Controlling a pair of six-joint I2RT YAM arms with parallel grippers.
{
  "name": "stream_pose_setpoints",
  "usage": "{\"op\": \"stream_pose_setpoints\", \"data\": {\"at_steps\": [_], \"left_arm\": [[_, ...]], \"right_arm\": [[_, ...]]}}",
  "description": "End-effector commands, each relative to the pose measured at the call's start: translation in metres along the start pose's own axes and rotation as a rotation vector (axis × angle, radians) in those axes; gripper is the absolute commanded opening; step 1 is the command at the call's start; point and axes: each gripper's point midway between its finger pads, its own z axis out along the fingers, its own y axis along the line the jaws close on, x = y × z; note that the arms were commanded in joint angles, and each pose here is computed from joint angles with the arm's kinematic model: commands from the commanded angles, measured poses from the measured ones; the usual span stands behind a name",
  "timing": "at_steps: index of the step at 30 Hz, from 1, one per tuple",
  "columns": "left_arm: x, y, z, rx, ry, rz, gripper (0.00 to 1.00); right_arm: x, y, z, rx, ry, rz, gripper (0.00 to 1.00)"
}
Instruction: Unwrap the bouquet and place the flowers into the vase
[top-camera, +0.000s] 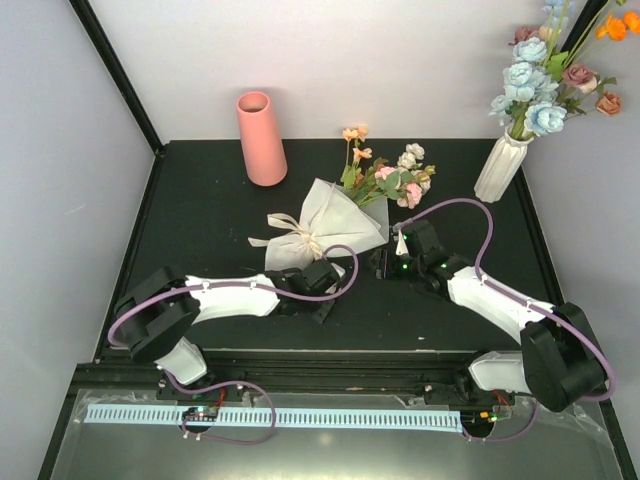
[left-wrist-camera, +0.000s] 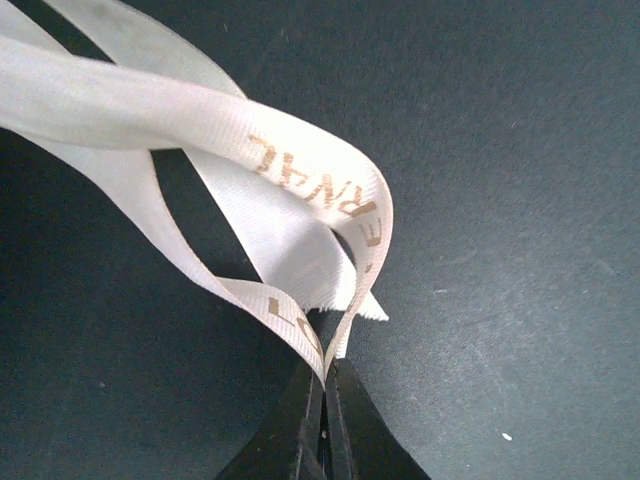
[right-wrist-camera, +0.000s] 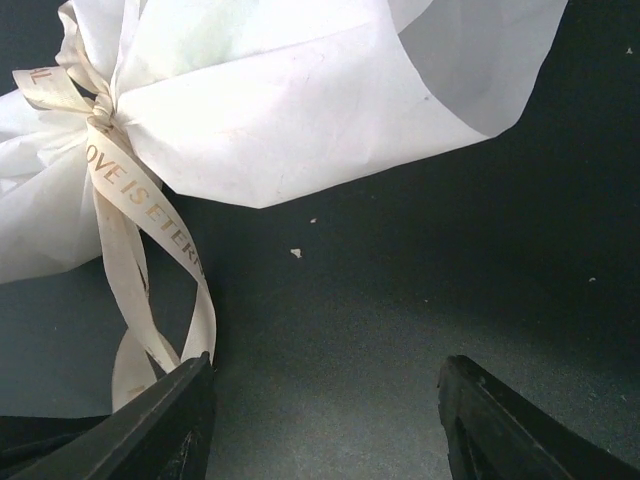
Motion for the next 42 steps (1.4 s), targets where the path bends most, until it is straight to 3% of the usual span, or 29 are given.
{"op": "stream_pose_setpoints", "data": {"at_steps": [1,6,14,20,30,34,39,40,42], "left_arm": [[-0.030,-0.002,-0.023,-0.001,-0.130,-0.023,0.02],[-0.033,0.004,-0.041,-0.019,-0.168,-0.046,0.02],[-0.030,0.050,-0.073,-0.179,-0.232,-0.179,0.01],[-0.012,0.079,-0.074,-0.227,-0.221,-0.257,0.02],[0.014,0.092,-0.061,-0.231,-0.178,-0.309,0.02],[0.017,0.090,-0.059,-0.217,-0.164,-0.306,0.02],[0.012,0.079,-0.066,-0.144,-0.194,-0.271,0.03],[0.010,0.079,-0.070,-0.139,-0.204,-0.271,0.10],[0.005,0.078,-0.080,-0.132,-0.234,-0.272,0.53]], "right_arm": [[0.000,0.000,0.000,-0.002,-0.011,-0.025,0.63],[0.001,0.003,0.001,-0.030,-0.014,-0.031,0.62],[0.013,0.025,0.011,-0.150,0.020,-0.090,0.62],[0.021,0.053,0.022,-0.237,0.064,-0.159,0.62],[0.030,0.083,0.063,-0.255,0.150,-0.247,0.61],[0.032,0.086,0.080,-0.237,0.183,-0.263,0.55],[0.035,0.092,0.094,-0.242,0.216,-0.276,0.40],[0.036,0.092,0.097,-0.240,0.221,-0.279,0.36],[0.036,0.090,0.100,-0.223,0.227,-0.277,0.25]]}}
